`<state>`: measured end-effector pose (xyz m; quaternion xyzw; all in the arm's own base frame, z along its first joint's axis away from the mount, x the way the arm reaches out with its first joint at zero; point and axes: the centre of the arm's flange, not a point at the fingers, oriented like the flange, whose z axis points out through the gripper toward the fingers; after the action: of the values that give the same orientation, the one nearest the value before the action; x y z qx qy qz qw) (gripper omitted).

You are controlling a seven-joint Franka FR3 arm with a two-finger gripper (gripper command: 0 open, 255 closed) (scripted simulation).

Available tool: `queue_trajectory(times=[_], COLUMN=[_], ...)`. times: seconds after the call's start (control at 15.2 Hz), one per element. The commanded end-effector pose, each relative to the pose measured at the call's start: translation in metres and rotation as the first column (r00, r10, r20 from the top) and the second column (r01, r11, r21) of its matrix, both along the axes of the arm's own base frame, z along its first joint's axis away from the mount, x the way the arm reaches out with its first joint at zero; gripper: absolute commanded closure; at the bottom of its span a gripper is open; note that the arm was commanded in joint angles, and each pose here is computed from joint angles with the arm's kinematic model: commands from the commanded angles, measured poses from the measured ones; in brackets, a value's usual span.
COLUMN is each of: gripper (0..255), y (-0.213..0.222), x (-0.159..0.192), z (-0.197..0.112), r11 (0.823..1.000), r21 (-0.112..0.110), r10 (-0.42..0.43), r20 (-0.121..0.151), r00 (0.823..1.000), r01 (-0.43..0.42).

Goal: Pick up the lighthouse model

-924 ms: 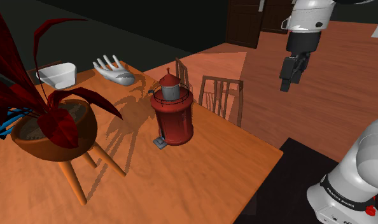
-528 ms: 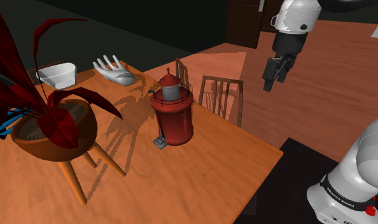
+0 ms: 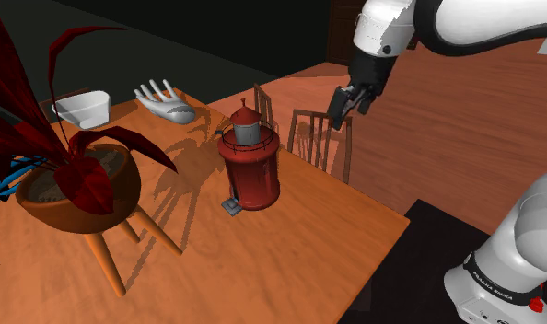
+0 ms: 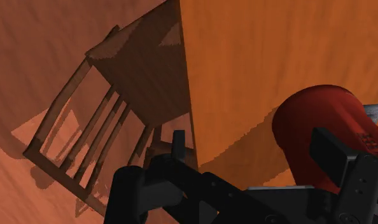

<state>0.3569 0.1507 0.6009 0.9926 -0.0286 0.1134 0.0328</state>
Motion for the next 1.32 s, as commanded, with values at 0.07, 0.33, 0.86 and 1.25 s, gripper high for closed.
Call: queue_trajectory(times=[0.07, 0.33, 0.86, 1.25], gripper=[0, 0, 0, 0], y=[0.034, 0.078, 0.165, 0.217], x=[0.015, 0.037, 0.084, 0.114], z=[0.001, 0.005, 0.012, 0.013], r11=[0.999, 0.995, 0.976, 0.958], r21=[-0.037, -0.085, -0.168, -0.207], r10=[-0.019, -0.038, -0.056, -0.054], r20=[0.089, 0.202, 0.421, 0.545], r00=[0.996, 0.979, 0.905, 0.837], r01=[0.022, 0.056, 0.139, 0.197])
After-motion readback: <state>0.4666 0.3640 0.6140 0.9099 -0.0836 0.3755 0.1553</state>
